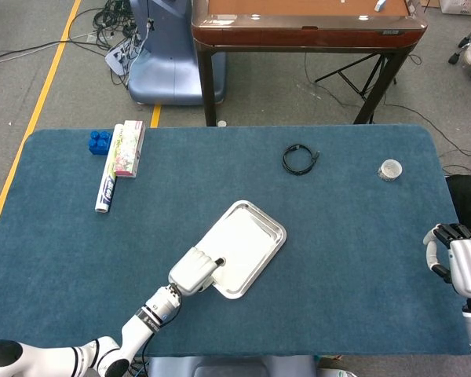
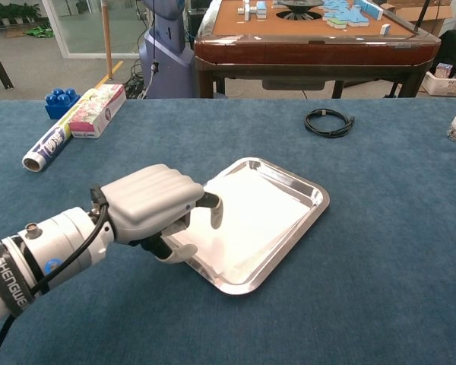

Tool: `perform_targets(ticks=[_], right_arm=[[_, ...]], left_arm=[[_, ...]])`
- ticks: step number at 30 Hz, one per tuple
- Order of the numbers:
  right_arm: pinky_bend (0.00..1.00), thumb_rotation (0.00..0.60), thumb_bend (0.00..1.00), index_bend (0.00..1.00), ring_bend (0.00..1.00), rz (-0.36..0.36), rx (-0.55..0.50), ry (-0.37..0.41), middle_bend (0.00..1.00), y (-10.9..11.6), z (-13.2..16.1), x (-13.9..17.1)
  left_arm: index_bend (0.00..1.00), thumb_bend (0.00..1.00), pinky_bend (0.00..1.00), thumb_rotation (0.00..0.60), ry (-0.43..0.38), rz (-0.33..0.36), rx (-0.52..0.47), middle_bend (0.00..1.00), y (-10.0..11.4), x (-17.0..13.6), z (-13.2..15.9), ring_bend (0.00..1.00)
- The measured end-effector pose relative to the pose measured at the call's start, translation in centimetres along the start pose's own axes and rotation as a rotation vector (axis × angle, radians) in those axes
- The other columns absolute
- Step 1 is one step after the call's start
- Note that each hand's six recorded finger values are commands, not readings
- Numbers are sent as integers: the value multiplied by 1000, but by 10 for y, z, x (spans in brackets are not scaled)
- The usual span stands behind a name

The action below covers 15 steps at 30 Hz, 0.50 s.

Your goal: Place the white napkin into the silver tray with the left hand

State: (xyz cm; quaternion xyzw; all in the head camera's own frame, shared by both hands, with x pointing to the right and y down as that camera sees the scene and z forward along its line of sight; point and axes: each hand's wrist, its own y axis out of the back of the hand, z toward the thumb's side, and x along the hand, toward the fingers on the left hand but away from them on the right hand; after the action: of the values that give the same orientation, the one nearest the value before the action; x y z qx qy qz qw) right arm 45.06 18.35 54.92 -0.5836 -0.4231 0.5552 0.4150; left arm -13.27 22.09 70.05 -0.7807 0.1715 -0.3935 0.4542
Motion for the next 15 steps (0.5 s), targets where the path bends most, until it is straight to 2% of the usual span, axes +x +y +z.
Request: perform_targets(ticks=[15], right_arm=[[453, 600, 485, 553, 370, -2, -3, -1, 490, 1, -1, 0]], left_arm=[[385, 322, 1000, 600, -21, -9, 21, 1000, -6, 9, 12, 1000]])
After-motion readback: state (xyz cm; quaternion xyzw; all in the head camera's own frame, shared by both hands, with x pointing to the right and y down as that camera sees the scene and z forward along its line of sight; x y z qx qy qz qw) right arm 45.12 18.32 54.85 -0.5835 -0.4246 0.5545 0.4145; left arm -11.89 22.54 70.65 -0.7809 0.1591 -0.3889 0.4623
